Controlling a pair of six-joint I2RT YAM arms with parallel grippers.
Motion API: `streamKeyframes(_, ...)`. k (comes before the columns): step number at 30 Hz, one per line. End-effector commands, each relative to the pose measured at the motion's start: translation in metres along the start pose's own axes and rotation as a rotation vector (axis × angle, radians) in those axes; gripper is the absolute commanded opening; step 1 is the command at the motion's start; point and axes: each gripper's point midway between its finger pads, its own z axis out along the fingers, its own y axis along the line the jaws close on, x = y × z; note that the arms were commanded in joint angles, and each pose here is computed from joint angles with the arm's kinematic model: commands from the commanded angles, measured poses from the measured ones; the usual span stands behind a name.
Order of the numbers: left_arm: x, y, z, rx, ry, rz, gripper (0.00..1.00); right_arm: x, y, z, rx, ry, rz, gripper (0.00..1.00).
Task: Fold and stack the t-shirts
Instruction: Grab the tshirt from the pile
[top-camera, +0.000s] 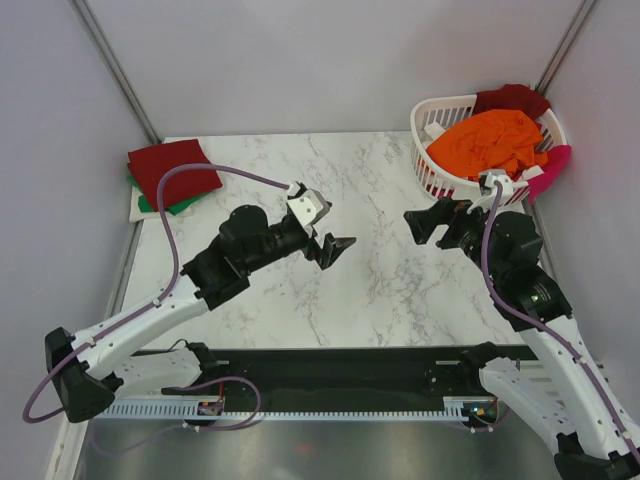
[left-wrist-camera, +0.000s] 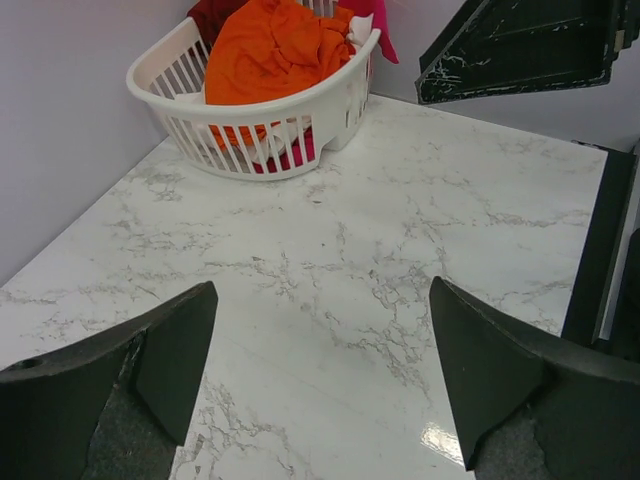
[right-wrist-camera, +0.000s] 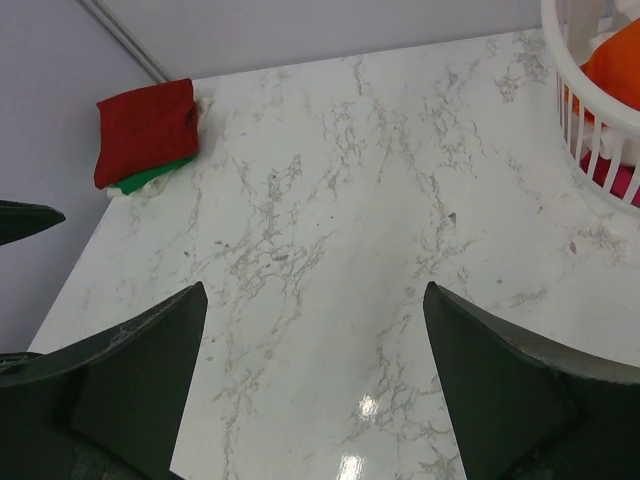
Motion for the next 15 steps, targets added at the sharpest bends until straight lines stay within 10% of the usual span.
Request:
streamKeyframes(1,-0.014,0.008,-0.009,-0.058,-0.036,0.09,0.94,-0.034,0.015,-0.019,-0.047,-0.122,-0.025,0.98)
streamKeyframes(9,-0.014,0.009,-0.014,-0.1,-0.02,0.147,0.93,-0.072,0.024,-0.032,-0.061,-0.233,-0.121,0.98)
streamKeyframes(15,-0.013,0.012,-0.015,-0.119,-0.01,0.16,0.93,-0.13,-0.032,-0.006,0.37,-0.267,-0.172,0.98)
